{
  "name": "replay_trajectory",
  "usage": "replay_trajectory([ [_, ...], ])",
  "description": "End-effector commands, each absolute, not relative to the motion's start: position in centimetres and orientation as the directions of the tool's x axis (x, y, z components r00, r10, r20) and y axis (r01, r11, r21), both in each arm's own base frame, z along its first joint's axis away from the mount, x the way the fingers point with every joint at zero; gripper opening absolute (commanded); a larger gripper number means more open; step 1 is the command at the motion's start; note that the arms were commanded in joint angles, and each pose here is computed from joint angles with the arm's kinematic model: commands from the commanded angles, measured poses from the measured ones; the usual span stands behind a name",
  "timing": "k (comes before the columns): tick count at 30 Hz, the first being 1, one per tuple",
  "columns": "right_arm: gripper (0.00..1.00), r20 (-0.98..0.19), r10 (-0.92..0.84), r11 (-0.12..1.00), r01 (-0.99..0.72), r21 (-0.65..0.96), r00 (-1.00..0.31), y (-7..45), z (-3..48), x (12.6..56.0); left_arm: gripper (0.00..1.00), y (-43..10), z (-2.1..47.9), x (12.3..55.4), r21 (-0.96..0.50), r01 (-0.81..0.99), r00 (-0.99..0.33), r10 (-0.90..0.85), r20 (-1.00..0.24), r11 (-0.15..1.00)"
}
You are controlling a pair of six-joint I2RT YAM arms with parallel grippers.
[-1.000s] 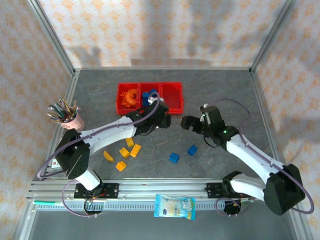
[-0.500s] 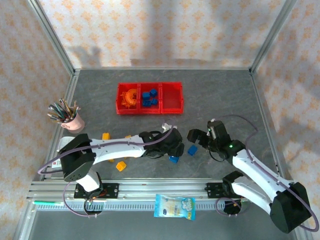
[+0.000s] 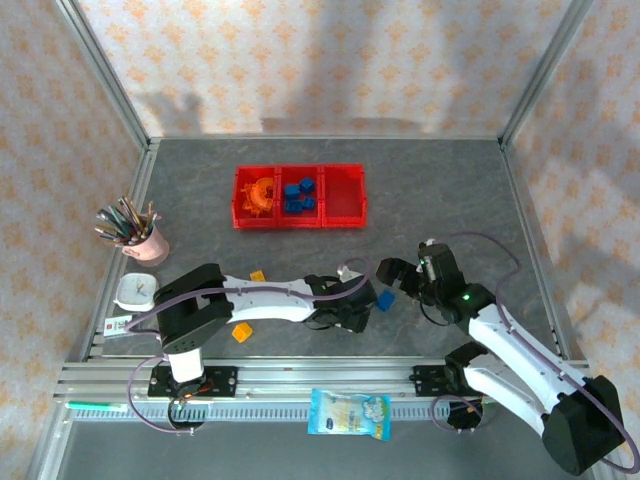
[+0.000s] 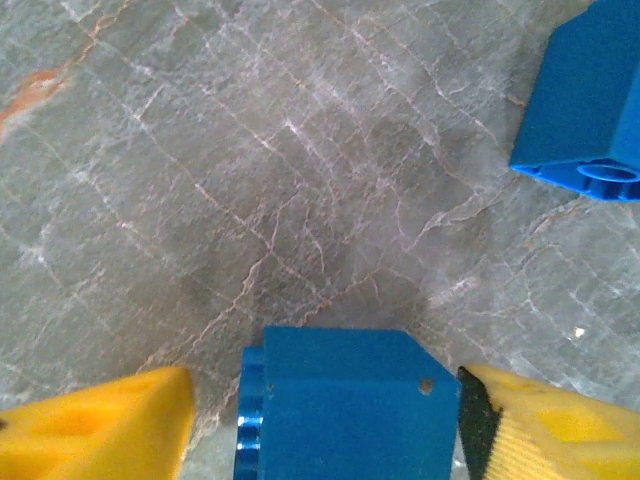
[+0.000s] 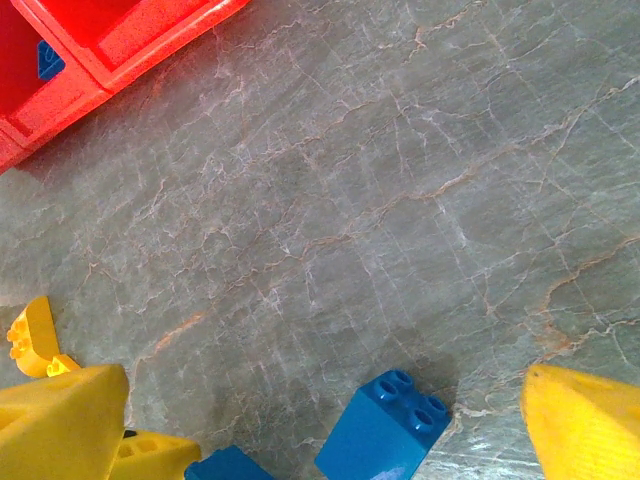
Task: Sort the legos into containers by color
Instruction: Pick up the lego from the middle-left of the table, then place the lego in the container.
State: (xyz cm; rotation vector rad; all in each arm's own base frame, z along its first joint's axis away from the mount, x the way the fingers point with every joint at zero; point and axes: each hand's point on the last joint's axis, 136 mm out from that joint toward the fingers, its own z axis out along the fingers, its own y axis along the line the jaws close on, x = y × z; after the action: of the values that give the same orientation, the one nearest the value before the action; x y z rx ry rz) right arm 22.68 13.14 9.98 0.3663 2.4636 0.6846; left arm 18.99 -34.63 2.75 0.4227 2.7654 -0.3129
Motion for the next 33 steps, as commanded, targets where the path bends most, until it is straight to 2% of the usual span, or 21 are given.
replay_trajectory([
  [1,1.00,-0.437,0.409,0.838,0.140,0.527,-0.801,12.4,9.4,22.6,0.67,-35.0,2.6,18.9,-0.155,0.337,-0.897,0.266,-0.353,0.929],
  [11,1.00,-0.449,0.395,0.841,0.119,0.528,-0.801,12.7,9.8,22.9,0.41,-34.4,2.8,19.1,-0.142,0.331,-0.893,0.261,-0.367,0.933],
  [19,1.00,-0.468,0.372,0.789,0.006,0.615,-0.802,15.0,12.7,23.7,0.36,-32.2,6.8,21.6,-0.126,0.275,-0.865,0.188,-0.465,0.953],
  [25,1.00,-0.543,0.328,0.740,-0.147,0.656,-0.773,17.3,16.6,25.1,0.34,-28.8,11.2,27.1,-0.108,0.178,-0.814,0.085,-0.574,0.978],
  [33,1.00,-0.606,0.307,0.695,-0.262,0.670,-0.734,19.7,20.0,28.0,0.34,-25.1,16.2,38.1,-0.102,0.067,-0.723,-0.022,-0.691,0.993],
])
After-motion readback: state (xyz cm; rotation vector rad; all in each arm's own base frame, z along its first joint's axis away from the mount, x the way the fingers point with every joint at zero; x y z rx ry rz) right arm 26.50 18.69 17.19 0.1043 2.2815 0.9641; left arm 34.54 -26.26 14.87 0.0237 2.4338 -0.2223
